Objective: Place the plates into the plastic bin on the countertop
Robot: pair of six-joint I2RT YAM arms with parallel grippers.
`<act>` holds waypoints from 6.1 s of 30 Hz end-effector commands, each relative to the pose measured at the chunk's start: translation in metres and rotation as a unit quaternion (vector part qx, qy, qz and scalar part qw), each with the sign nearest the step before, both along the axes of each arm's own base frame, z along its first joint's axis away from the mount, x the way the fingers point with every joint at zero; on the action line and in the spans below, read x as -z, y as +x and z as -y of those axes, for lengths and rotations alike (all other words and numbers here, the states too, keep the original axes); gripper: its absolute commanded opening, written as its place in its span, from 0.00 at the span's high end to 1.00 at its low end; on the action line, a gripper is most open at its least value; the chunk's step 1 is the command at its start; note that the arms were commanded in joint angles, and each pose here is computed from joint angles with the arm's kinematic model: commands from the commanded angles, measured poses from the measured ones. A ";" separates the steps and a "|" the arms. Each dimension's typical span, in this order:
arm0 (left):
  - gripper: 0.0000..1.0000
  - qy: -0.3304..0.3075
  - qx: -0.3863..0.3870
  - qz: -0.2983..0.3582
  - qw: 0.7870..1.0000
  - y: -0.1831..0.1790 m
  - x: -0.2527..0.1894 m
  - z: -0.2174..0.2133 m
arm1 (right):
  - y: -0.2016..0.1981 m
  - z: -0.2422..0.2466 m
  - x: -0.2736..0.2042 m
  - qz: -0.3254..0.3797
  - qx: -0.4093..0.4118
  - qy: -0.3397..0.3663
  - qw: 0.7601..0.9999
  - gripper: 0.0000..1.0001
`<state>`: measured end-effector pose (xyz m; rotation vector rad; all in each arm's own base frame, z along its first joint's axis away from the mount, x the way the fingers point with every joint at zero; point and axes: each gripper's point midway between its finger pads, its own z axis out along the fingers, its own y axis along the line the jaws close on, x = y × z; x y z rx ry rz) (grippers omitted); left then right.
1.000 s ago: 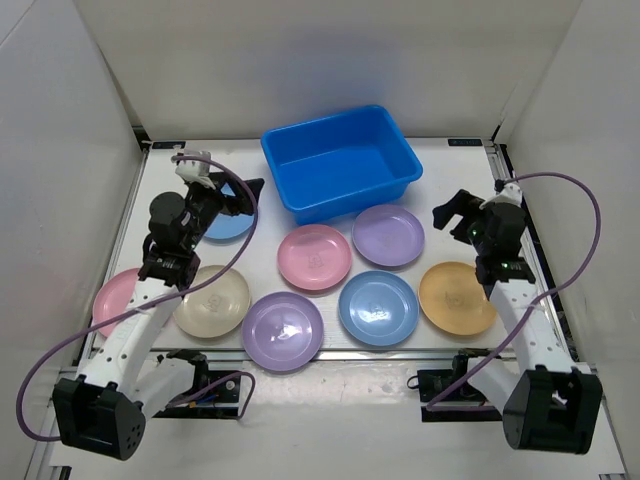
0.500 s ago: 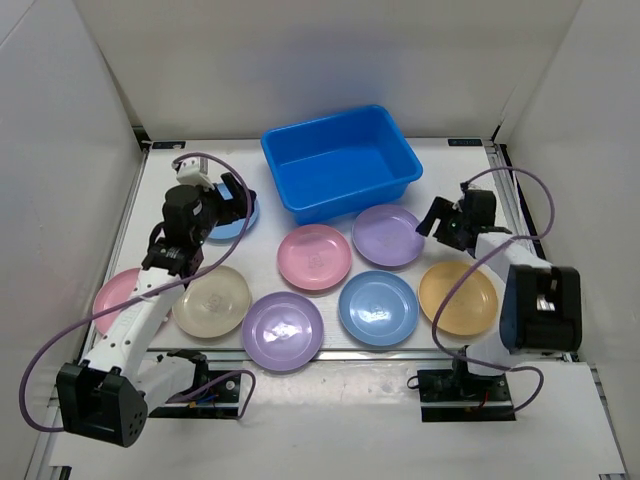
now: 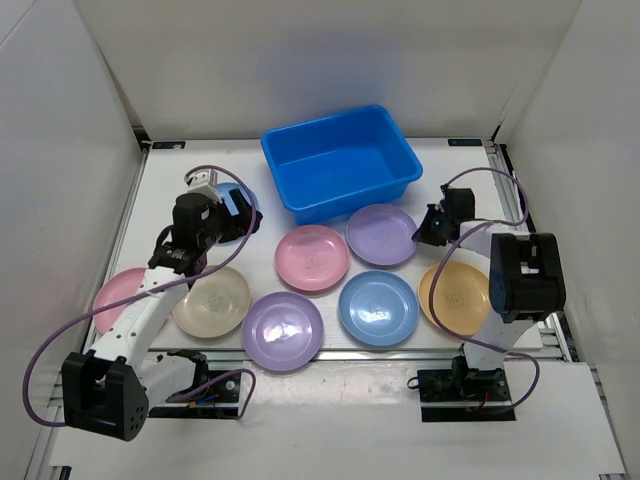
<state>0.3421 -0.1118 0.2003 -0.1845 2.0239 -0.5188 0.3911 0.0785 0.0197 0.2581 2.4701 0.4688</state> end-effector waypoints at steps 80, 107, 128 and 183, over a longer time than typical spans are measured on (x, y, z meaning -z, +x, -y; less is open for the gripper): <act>0.90 0.063 -0.273 -0.154 0.947 0.118 0.092 -0.206 | 0.077 -0.048 -0.282 0.249 0.044 -0.057 0.966 0.01; 0.90 0.014 -0.035 0.142 0.989 0.180 -0.166 -0.032 | -0.031 0.051 -0.227 0.180 0.163 -0.061 0.968 0.01; 0.90 -0.016 0.036 0.009 0.999 0.300 0.018 0.149 | -0.016 0.077 -0.172 0.091 0.202 -0.038 0.974 0.01; 0.01 0.088 0.086 0.069 0.990 0.082 -0.094 0.066 | -0.219 0.142 0.010 -0.228 0.490 0.010 0.841 0.08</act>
